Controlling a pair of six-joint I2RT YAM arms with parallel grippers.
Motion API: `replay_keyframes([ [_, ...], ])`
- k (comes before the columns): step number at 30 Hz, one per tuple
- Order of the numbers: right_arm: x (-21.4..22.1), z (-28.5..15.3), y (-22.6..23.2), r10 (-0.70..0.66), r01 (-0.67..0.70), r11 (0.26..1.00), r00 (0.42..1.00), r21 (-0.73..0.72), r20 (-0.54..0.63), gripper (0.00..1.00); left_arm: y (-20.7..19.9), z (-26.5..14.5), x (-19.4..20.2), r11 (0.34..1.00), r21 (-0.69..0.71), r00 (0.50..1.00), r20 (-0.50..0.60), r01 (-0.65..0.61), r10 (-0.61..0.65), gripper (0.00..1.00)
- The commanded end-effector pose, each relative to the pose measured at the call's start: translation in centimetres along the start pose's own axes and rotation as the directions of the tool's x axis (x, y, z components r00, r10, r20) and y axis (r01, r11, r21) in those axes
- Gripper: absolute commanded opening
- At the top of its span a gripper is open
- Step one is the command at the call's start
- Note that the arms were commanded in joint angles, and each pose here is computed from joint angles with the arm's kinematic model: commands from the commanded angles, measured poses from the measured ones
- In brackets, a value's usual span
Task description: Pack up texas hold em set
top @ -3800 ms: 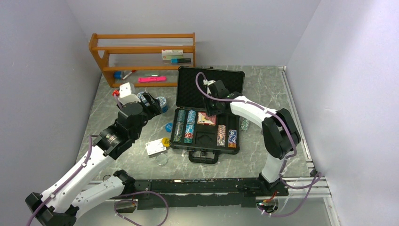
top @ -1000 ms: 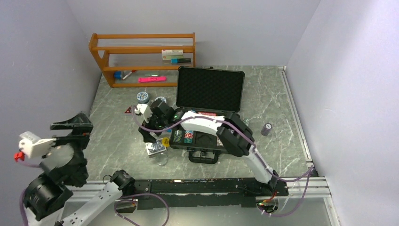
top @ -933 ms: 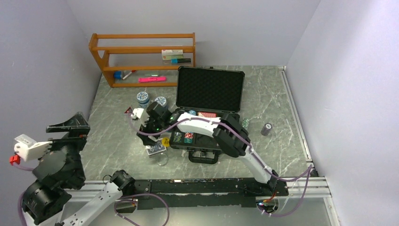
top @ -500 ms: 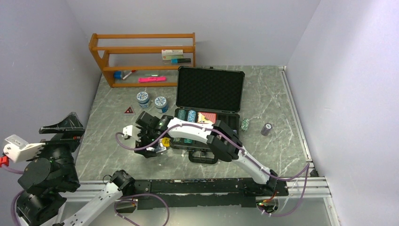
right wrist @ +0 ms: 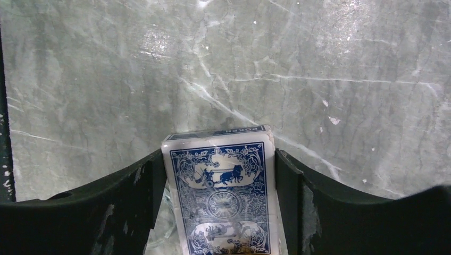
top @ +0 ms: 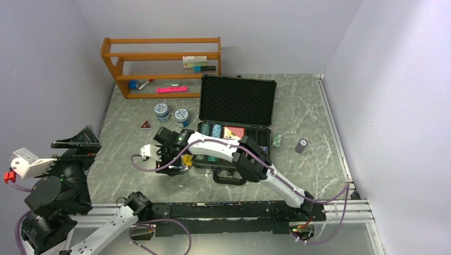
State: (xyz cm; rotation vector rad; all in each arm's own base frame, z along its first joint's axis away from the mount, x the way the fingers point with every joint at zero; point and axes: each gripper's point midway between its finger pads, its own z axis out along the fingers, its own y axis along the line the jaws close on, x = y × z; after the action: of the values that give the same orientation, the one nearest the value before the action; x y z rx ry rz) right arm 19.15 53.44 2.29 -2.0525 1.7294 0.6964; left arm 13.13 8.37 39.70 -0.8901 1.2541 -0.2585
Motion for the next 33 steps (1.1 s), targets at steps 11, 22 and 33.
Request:
replay_keyframes([
  [11, -0.9, -0.7, -1.0, -0.042, 0.036, 0.988, 0.999, 0.149, 0.035, 0.55, -0.6, 0.2, 1.3, 1.0, 0.013, 0.999, -0.04, -0.006, 0.007, 0.97],
  [22, -11.0, -6.7, -1.9, -0.143, 0.042, 0.966, 0.908, 0.255, 0.393, 0.52, -0.2, 0.1, 0.9, 1.0, 0.0, 0.999, -0.04, -0.004, 0.004, 0.97],
  [33, -12.9, -14.1, -0.7, -0.193, -0.018, 0.933, 0.819, 0.36, 0.541, 0.52, 0.3, -0.1, 0.6, 1.0, -0.007, 1.0, -0.027, -0.004, 0.004, 0.97],
])
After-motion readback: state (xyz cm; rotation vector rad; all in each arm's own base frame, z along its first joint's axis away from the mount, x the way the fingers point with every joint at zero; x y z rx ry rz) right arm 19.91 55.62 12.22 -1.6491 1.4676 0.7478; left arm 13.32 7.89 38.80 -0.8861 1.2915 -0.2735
